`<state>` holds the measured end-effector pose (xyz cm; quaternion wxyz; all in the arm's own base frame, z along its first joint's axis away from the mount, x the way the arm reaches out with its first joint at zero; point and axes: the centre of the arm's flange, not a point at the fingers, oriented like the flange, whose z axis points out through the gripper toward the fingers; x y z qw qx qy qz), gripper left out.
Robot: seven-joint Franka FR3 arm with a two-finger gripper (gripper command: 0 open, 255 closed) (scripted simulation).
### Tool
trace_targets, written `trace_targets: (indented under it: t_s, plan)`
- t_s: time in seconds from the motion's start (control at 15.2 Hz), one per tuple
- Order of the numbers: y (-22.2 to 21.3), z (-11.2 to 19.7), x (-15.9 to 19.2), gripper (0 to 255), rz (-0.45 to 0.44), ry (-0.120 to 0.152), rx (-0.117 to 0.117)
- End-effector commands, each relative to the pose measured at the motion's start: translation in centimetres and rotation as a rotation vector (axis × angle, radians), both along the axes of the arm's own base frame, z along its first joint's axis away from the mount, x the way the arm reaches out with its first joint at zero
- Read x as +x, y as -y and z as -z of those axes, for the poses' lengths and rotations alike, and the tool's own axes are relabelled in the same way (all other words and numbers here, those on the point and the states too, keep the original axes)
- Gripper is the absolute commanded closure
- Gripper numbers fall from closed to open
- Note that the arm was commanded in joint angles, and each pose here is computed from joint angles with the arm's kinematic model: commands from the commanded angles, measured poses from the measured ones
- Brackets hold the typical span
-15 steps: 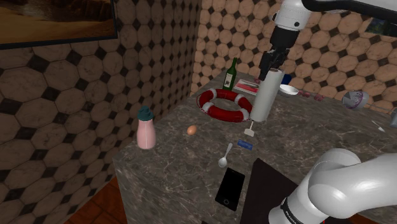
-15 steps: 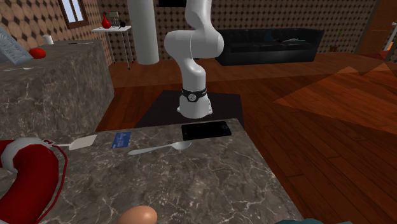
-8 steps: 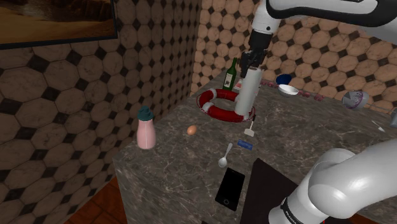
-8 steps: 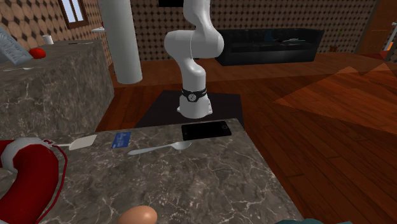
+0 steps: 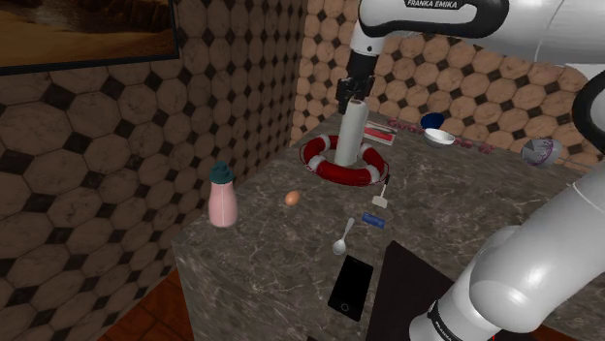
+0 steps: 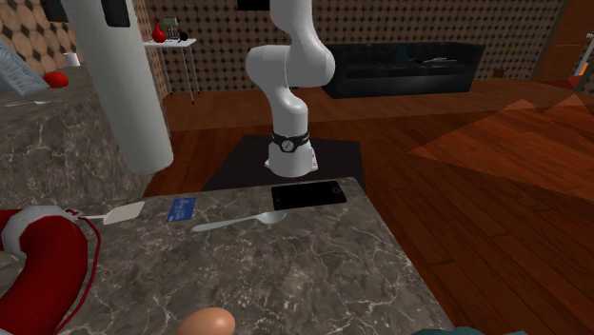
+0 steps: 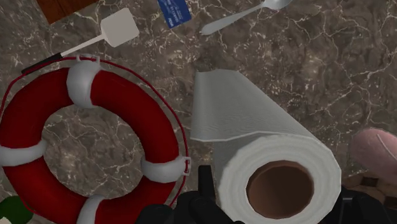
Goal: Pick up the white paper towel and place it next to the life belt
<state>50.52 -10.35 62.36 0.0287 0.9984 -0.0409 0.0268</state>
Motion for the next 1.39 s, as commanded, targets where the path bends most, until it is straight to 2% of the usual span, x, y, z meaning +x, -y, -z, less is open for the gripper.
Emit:
trace_targets:
  t_s: [0.0, 0.73, 1.32]
  plan:
    - [0.5, 1.0, 2.7, 255, 0.000, 0.000, -0.001]
    - [3.3, 5.1, 16.4, 255, 0.000, 0.000, -0.001]
    - [3.3, 9.8, 16.4, 255, 0.000, 0.000, -0.001]
